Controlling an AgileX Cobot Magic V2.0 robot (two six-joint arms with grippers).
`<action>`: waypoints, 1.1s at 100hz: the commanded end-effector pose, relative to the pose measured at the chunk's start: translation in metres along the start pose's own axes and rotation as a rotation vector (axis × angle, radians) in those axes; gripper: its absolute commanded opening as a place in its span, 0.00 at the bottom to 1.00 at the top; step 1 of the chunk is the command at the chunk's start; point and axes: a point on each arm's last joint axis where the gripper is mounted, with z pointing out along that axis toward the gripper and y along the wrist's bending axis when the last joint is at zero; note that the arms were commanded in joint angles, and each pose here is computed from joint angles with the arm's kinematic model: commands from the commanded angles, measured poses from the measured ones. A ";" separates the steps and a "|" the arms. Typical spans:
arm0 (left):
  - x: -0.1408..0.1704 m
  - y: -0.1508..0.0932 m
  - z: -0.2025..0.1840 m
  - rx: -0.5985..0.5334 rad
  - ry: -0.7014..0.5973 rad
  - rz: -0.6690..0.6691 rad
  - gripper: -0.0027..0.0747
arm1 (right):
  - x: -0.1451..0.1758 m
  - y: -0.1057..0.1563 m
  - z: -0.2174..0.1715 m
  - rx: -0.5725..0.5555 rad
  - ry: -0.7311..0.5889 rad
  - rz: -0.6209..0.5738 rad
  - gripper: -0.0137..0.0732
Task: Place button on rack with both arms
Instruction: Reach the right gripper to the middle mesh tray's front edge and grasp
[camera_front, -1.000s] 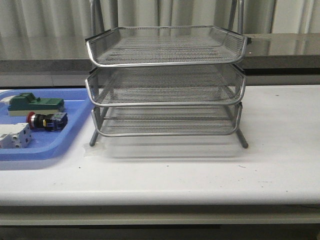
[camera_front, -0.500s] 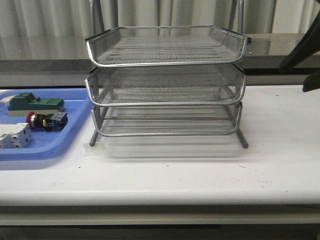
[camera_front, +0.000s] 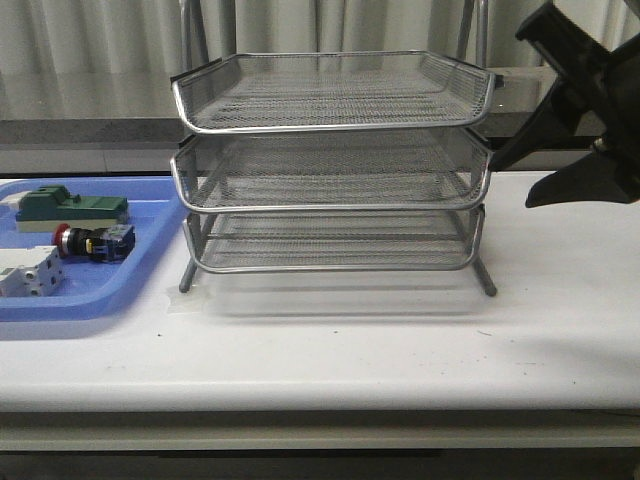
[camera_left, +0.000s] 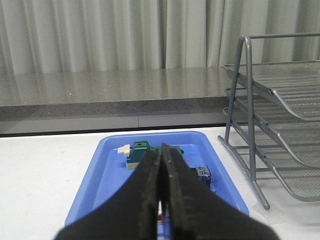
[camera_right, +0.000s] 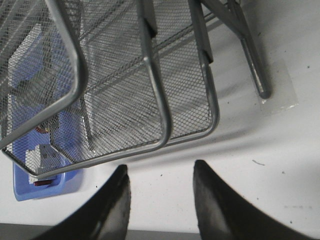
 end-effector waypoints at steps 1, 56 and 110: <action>0.007 -0.001 -0.002 0.013 -0.064 -0.021 0.01 | -0.010 0.012 -0.002 -0.059 -0.044 -0.011 0.53; 0.007 -0.001 -0.002 0.013 -0.064 -0.021 0.01 | -0.028 0.019 0.035 -0.120 0.027 -0.022 0.53; 0.007 -0.001 -0.002 0.013 -0.064 -0.021 0.01 | -0.030 0.018 0.048 -0.130 0.064 -0.009 0.20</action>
